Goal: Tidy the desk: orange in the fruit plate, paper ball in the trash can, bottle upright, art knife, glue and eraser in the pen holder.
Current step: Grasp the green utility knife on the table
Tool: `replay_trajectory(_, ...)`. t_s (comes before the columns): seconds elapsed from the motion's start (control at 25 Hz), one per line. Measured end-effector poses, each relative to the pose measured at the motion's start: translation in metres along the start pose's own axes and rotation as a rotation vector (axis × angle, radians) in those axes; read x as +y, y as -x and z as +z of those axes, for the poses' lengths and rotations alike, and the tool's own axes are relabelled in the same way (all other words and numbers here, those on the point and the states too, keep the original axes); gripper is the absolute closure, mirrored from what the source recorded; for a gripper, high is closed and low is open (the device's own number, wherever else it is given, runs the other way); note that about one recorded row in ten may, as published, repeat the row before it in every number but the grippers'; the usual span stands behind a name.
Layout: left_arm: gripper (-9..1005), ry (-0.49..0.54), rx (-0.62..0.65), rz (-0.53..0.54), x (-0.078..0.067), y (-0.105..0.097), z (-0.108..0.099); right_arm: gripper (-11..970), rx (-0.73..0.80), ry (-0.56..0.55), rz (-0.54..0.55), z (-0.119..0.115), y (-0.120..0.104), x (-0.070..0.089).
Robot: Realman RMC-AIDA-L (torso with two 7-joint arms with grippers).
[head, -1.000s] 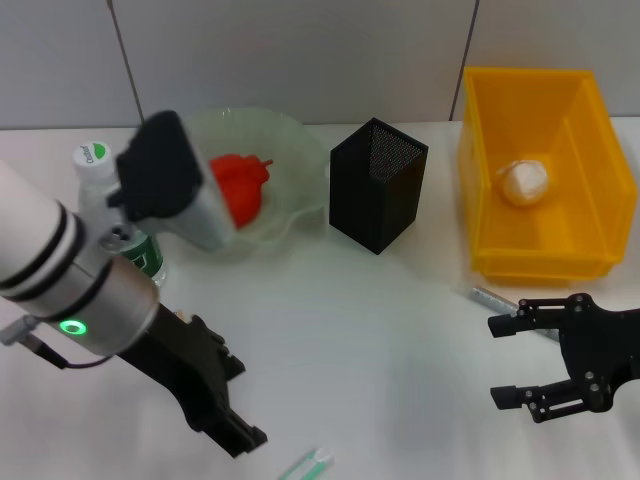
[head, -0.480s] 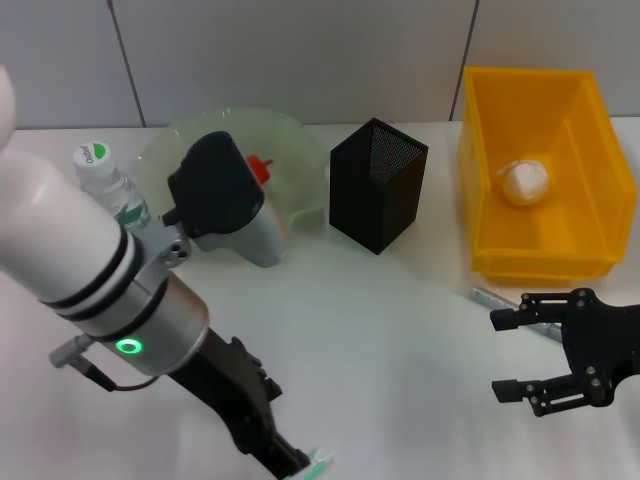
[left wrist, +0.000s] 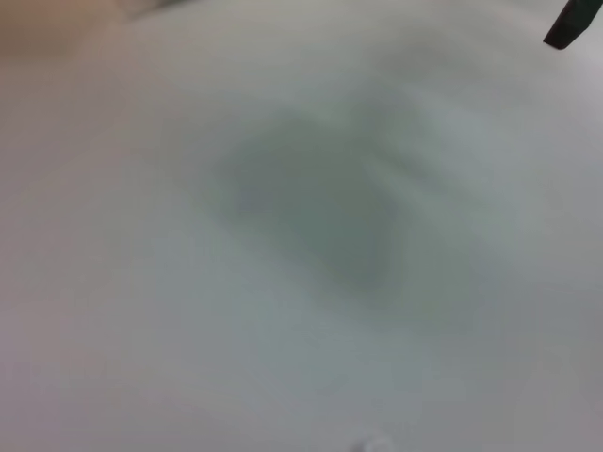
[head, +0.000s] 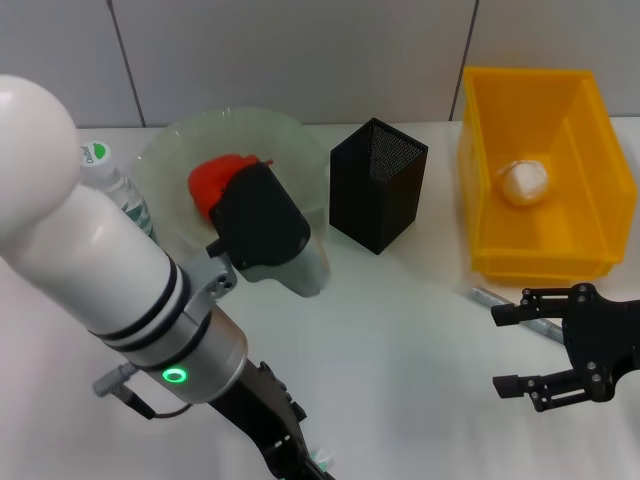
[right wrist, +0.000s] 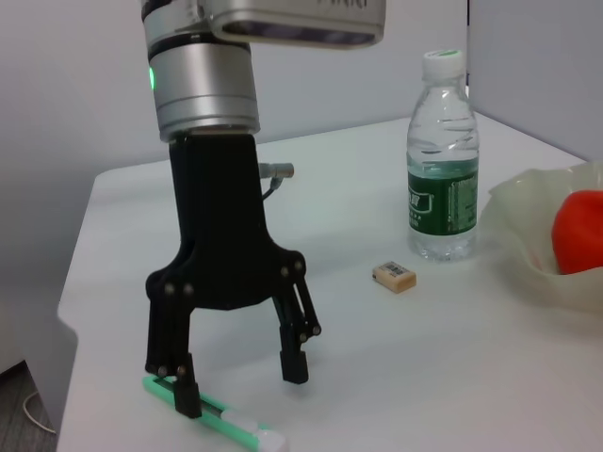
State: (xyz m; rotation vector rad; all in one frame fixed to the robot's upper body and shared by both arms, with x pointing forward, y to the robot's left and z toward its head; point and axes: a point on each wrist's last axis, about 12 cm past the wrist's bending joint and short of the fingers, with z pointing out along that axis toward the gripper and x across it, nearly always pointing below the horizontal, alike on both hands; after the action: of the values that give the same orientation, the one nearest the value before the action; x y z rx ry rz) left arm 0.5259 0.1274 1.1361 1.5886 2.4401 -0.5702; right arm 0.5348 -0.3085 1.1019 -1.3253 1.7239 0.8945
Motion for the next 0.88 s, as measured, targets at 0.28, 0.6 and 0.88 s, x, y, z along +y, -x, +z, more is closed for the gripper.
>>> replay_trajectory(0.28, 148, 0.010, 0.022, 0.023, -0.008, 0.002, 0.013, 136, 0.012, -0.002, 0.001, 0.000, -0.001, 0.000)
replay_trajectory(0.6, 173, 0.026, 0.016, 0.034, -0.008, 0.003, 0.019, 136, 0.016, -0.001, -0.001, 0.000, -0.002, 0.000)
replay_trajectory(0.88, 195, 0.031, 0.052, 0.071, -0.014, 0.003, 0.025, 136, 0.015, -0.001, -0.004, 0.000, -0.003, 0.001)
